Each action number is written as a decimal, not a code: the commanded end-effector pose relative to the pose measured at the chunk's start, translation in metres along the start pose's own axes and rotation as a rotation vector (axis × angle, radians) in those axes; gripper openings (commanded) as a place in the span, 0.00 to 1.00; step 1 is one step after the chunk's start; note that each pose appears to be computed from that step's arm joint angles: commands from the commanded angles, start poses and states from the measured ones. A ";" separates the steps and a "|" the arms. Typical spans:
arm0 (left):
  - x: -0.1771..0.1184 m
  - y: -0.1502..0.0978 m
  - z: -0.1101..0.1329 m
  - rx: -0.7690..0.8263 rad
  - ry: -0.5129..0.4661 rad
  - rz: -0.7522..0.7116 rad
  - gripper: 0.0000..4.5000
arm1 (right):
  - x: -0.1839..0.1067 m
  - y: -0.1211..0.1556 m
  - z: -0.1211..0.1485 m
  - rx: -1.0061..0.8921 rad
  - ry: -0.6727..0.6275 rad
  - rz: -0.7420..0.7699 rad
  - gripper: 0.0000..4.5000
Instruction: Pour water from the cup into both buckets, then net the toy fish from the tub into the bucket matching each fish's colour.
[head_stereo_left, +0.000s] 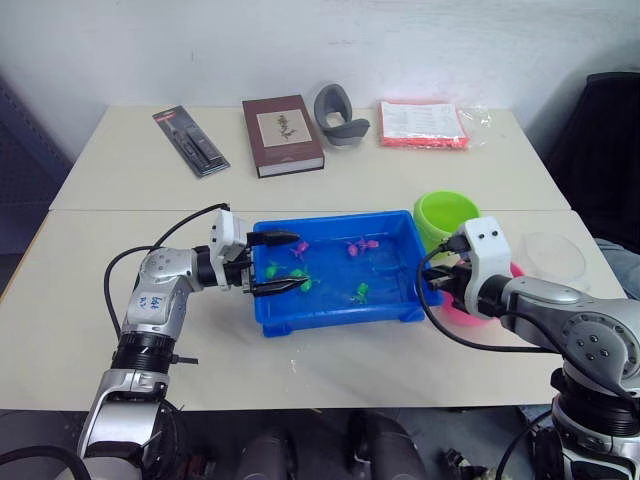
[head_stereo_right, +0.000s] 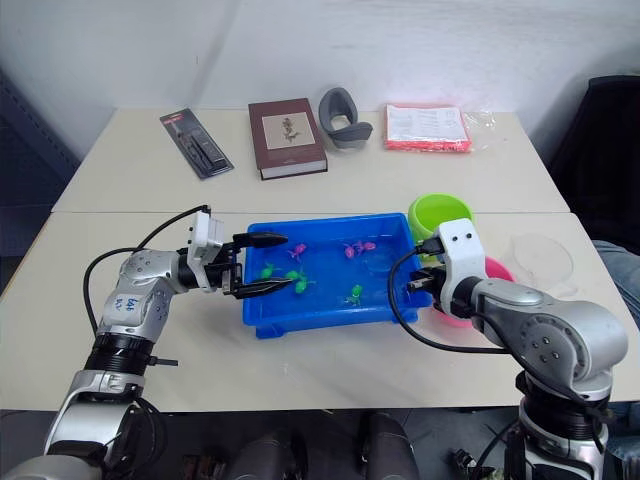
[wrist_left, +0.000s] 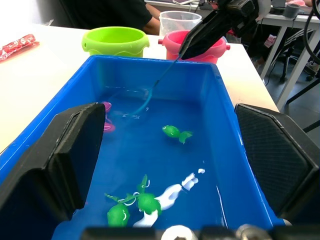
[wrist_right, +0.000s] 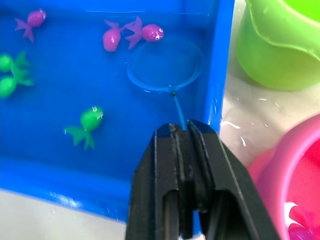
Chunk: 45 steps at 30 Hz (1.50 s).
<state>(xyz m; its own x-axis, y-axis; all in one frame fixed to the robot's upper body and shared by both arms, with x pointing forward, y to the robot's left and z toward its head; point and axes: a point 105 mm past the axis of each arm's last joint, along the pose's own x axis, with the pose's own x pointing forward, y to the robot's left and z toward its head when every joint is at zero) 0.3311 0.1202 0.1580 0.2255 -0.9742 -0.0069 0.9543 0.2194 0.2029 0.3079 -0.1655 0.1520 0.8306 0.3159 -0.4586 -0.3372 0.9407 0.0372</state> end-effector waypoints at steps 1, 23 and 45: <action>-0.005 0.001 0.009 0.037 -0.006 0.009 0.99 | 0.000 0.001 0.011 -0.013 -0.087 0.002 0.00; -0.040 0.018 0.005 0.053 0.078 0.095 0.99 | 0.013 0.028 -0.002 -0.031 -0.037 0.109 0.00; -0.073 0.033 -0.003 0.046 0.123 0.162 0.99 | 0.016 0.053 0.017 -0.092 -0.180 0.232 0.00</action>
<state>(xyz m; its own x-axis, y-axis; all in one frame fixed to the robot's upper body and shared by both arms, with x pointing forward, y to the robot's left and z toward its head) 0.3466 0.1892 0.1519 0.3813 -0.9186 -0.1043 0.9112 0.3543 0.2103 0.3159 -0.1100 0.1430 0.7752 0.5208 -0.3575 -0.5300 0.8442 0.0806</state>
